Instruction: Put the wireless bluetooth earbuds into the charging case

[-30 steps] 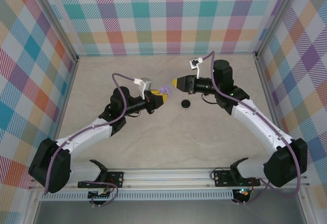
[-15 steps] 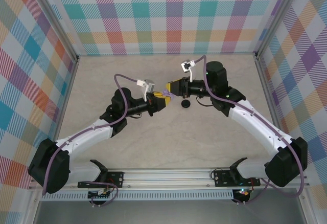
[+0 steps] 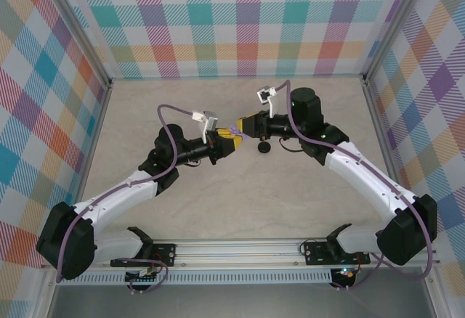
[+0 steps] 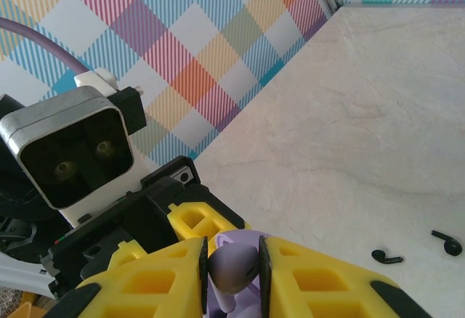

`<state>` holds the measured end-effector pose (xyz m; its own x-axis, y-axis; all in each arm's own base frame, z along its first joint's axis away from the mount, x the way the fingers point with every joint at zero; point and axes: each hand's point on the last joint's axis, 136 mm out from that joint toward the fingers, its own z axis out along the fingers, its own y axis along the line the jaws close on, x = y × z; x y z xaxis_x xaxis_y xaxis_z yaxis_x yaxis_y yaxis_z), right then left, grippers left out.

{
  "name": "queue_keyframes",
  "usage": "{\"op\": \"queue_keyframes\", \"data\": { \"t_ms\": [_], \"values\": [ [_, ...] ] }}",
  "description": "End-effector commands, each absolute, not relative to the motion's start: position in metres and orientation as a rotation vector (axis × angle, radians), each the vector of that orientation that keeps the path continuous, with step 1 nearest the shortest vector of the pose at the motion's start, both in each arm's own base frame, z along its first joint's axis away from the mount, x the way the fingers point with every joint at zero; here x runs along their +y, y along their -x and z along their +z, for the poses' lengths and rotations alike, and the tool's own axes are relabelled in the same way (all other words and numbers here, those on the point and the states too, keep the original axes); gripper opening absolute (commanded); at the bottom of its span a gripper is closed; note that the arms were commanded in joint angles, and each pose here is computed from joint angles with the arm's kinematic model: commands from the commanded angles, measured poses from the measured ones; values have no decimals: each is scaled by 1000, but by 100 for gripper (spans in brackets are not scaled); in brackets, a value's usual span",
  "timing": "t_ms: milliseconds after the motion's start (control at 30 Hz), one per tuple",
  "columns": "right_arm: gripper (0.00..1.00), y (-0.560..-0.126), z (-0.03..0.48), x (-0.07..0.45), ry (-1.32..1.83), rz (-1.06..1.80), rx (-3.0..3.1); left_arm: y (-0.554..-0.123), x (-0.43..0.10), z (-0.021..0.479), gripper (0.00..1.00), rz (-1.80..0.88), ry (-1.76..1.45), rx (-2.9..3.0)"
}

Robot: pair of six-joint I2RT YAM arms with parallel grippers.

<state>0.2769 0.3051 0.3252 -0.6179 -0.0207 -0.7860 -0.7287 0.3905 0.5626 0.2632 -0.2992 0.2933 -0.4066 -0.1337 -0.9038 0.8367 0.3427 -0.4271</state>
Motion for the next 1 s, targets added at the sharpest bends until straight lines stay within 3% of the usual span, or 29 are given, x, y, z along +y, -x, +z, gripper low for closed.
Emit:
{"op": "queue_keyframes", "data": {
  "t_ms": [0, 967],
  "values": [
    [26, -275, 338, 309, 687, 1261, 1897, -255, -302, 323, 21, -1254, -677, 1532],
    [27, -267, 331, 312, 745, 1224, 1930, -263, -297, 324, 20, -1205, -630, 1549]
  ]
}}
